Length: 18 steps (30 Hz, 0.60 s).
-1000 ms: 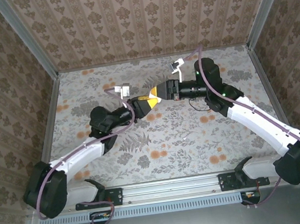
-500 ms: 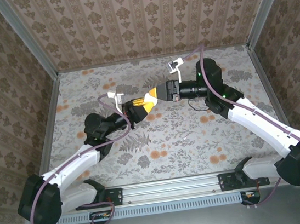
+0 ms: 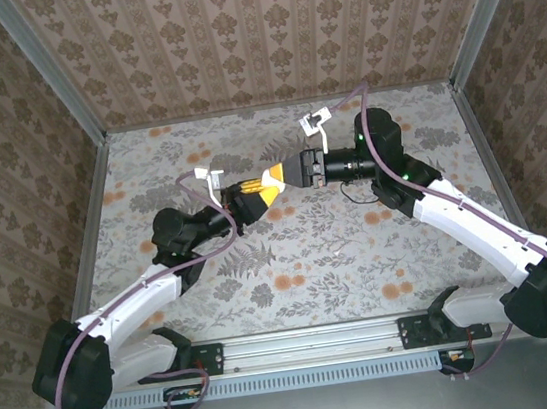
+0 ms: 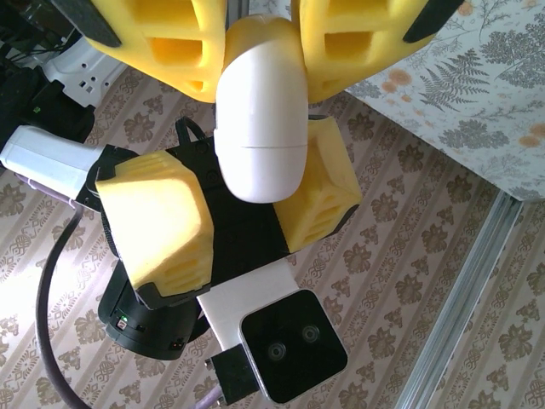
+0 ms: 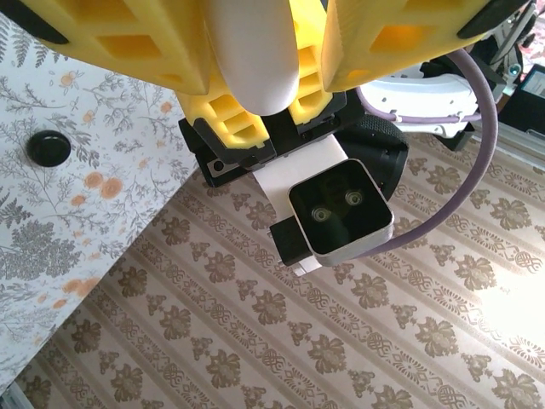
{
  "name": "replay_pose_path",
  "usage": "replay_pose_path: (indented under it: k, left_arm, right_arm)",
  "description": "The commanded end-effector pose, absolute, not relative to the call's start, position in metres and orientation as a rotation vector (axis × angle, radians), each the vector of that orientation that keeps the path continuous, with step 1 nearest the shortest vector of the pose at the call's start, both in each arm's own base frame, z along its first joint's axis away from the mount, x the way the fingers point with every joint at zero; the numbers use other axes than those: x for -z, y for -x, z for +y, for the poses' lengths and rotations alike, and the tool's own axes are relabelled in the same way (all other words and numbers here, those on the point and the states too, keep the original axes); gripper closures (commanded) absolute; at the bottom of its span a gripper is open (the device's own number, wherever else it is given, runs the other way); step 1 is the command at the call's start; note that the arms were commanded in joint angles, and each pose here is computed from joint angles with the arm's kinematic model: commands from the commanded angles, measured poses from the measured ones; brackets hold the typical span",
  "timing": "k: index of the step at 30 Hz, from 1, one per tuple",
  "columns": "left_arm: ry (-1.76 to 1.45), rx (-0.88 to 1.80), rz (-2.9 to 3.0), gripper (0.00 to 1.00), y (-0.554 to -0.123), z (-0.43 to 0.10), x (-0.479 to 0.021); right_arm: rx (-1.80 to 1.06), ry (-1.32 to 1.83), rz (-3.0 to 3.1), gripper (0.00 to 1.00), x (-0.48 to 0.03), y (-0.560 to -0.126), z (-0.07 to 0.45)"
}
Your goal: Insert wireless bluetooth earbuds into charging case
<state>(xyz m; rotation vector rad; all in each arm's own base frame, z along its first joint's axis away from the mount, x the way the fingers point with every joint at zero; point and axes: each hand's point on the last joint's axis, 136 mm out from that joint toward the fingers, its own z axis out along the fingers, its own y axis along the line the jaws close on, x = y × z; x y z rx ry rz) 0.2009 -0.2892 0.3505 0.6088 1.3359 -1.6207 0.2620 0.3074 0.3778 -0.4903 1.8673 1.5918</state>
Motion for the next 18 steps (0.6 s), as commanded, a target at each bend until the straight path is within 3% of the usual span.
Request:
replay_pose_path:
  k: [1,4,13,18]
  left_arm:
    - [-0.573,1.62,1.312,0.96,-0.2042,-0.2847,-0.359]
    - [-0.572,1.624,1.308,0.96,-0.2041,-0.2846,-0.3612]
    - [-0.565,1.627,1.305,0.96,-0.2058,-0.2839,-0.364]
    - [-0.559,1.629,1.306,0.97,-0.2069,-0.2829,-0.3639]
  right_arm:
    - [-1.641,0.599,1.849,0.62,-0.3779,-0.2415,0.3163]
    - [-1.639,0.617,1.853,0.66,-0.3765,-0.24,0.3183]
    - [-1.627,0.646,1.871,0.56,-0.3698,-0.2397,0.3232]
    - [-1.61,0.652,1.875,0.74,-0.368,-0.2407,0.3229]
